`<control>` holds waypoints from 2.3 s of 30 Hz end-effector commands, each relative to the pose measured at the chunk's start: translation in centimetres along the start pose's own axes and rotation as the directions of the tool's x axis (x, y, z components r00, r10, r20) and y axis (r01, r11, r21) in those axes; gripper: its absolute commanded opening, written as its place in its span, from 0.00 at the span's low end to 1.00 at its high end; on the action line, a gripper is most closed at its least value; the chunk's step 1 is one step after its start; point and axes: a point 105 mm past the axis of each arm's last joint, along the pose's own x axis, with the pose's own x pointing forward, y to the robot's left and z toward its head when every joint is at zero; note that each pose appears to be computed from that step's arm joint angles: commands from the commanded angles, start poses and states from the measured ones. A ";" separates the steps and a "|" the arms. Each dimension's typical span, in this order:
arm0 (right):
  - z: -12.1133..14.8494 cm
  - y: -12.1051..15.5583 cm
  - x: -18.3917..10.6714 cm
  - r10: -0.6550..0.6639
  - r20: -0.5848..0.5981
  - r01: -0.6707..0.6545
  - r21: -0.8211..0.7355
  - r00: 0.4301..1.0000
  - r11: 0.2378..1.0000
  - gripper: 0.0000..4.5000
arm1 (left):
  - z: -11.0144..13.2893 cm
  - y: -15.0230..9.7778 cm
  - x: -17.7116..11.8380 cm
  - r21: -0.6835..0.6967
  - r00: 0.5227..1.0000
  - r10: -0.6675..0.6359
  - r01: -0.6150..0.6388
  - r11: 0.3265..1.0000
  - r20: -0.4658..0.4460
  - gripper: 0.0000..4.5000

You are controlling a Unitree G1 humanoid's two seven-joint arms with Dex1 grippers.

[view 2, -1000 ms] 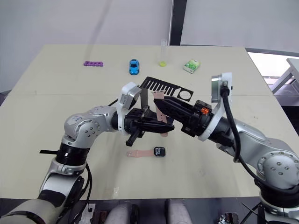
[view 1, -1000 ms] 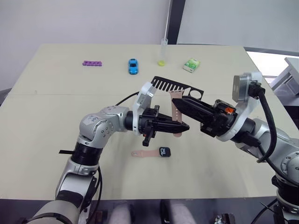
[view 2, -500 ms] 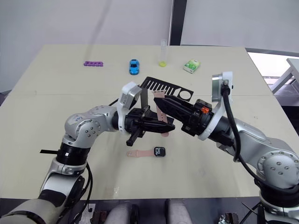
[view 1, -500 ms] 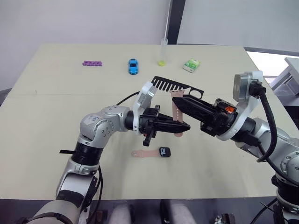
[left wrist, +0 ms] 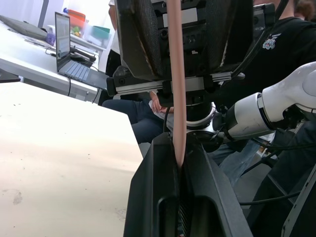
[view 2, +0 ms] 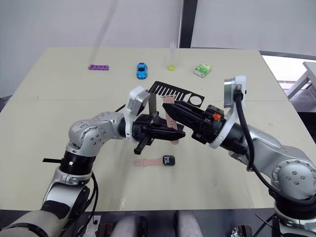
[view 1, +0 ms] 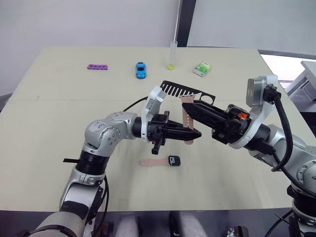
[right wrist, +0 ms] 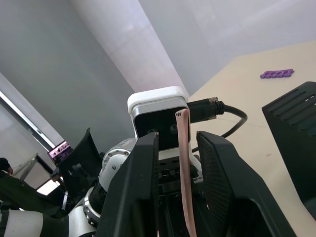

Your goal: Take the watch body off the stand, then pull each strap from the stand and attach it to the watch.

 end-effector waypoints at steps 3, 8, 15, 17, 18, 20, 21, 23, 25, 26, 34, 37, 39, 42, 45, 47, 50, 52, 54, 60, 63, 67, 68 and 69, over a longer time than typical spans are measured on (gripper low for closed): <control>0.6 0.8 0.1 0.032 0.023 -0.032 -0.024 0.999 0.999 0.29 | 1.2 -0.4 0.1 0.029 0.999 -0.023 0.022 0.999 0.027 0.00; 0.7 0.9 0.1 0.038 0.030 -0.037 -0.022 0.999 0.999 0.23 | 1.1 -0.4 0.1 0.028 0.999 -0.021 0.021 0.999 0.026 0.00; 0.7 0.9 0.2 0.038 0.038 -0.037 -0.021 0.999 0.999 0.01 | 1.1 -0.4 0.1 0.027 0.999 -0.022 0.021 0.999 0.027 0.00; 0.8 0.9 0.2 0.038 0.040 -0.037 -0.021 0.998 0.999 0.01 | 1.1 -0.4 0.1 0.026 0.999 -0.022 0.022 0.999 0.027 0.00; 0.8 0.9 0.2 0.038 0.041 -0.037 -0.021 0.998 0.999 0.01 | 1.1 -0.4 0.1 0.027 0.999 -0.023 0.022 0.999 0.027 0.00; 0.8 0.9 0.2 0.037 0.043 -0.036 -0.021 0.998 0.999 0.01 | 1.1 -0.5 0.1 0.026 0.999 -0.023 0.022 0.999 0.027 0.00; 0.7 0.9 0.2 0.037 0.044 -0.036 -0.021 0.998 0.999 0.01 | 1.1 -0.5 0.1 0.026 0.999 -0.023 0.022 0.999 0.028 0.00; 0.7 0.9 0.2 0.038 0.042 -0.037 -0.023 0.998 0.999 0.01 | 1.0 -0.5 0.1 0.025 0.999 -0.023 0.022 0.999 0.028 0.00; 0.4 1.0 0.1 0.039 0.025 -0.038 -0.040 0.999 0.998 0.01 | 0.8 -0.5 0.0 0.027 1.000 -0.019 0.018 0.999 0.013 0.00; 0.2 1.1 0.0 0.042 0.012 -0.041 -0.053 0.999 0.998 0.01 | 0.7 -0.6 -0.2 0.030 1.000 -0.015 0.014 0.999 0.003 0.00; -0.8 1.7 -2.1 0.033 -0.162 -0.063 -0.186 0.986 0.981 0.00 | -0.7 -1.0 -3.3 0.125 0.979 0.096 -0.074 0.989 -0.178 0.55; -1.7 1.4 -3.5 -0.008 -0.274 -0.069 -0.271 0.962 0.960 0.00 | -3.5 -0.4 -3.9 0.212 0.932 0.196 -0.135 0.968 -0.303 0.88; -2.6 1.0 -4.5 -0.042 -0.352 -0.082 -0.329 0.935 0.941 0.00 | -5.3 -0.1 -4.0 0.258 0.898 0.244 -0.155 0.954 -0.365 1.00; -4.1 0.5 -5.7 -0.074 -0.449 -0.126 -0.398 0.891 0.909 0.00 | -7.2 0.5 -4.1 0.312 0.861 0.296 -0.171 0.935 -0.414 1.00; -5.8 -0.7 -7.1 -0.125 -0.536 -0.149 -0.438 0.835 0.886 0.00 | -8.8 1.2 -3.8 0.356 0.829 0.348 -0.195 0.914 -0.438 1.00; -6.4 -1.3 -7.7 -0.151 -0.561 -0.159 -0.466 0.814 0.871 0.00 | -9.3 1.7 -3.7 0.401 0.809 0.384 -0.203 0.893 -0.445 1.00; -7.0 -1.9 -8.3 -0.177 -0.585 -0.179 -0.498 0.791 0.849 0.00 | -9.7 2.6 -3.3 0.423 0.791 0.439 -0.255 0.869 -0.425 1.00; -7.2 -2.0 -8.5 -0.180 -0.590 -0.186 -0.505 0.787 0.843 0.00 | -9.9 2.8 -3.0 0.431 0.788 0.448 -0.261 0.864 -0.421 1.00; -7.3 -2.1 -8.7 -0.185 -0.591 -0.184 -0.508 0.785 0.842 0.00 | -10.3 2.9 -2.8 0.435 0.784 0.452 -0.260 0.862 -0.426 1.00; -7.6 -2.3 -9.0 -0.198 -0.591 -0.175 -0.513 0.782 0.840 0.00 | -11.1 3.4 -3.0 0.429 0.760 0.469 -0.277 0.860 -0.450 1.00; -7.8 -2.4 -9.0 -0.202 -0.590 -0.170 -0.514 0.782 0.841 0.00 | -11.4 3.5 -3.0 0.426 0.756 0.473 -0.283 0.860 -0.453 1.00; -8.0 -2.4 -8.9 -0.204 -0.587 -0.164 -0.512 0.783 0.843 0.00 | -11.7 3.8 -3.1 0.413 0.748 0.481 -0.300 0.860 -0.457 1.00; -8.1 -2.4 -8.9 -0.204 -0.587 -0.163 -0.511 0.783 0.844 0.00 | -11.7 3.8 -3.0 0.406 0.749 0.476 -0.299 0.863 -0.460 0.94; -8.1 -2.4 -8.9 -0.203 -0.587 -0.163 -0.510 0.784 0.845 0.00 | -11.8 3.7 -3.0 0.403 0.750 0.473 -0.298 0.866 -0.462 0.88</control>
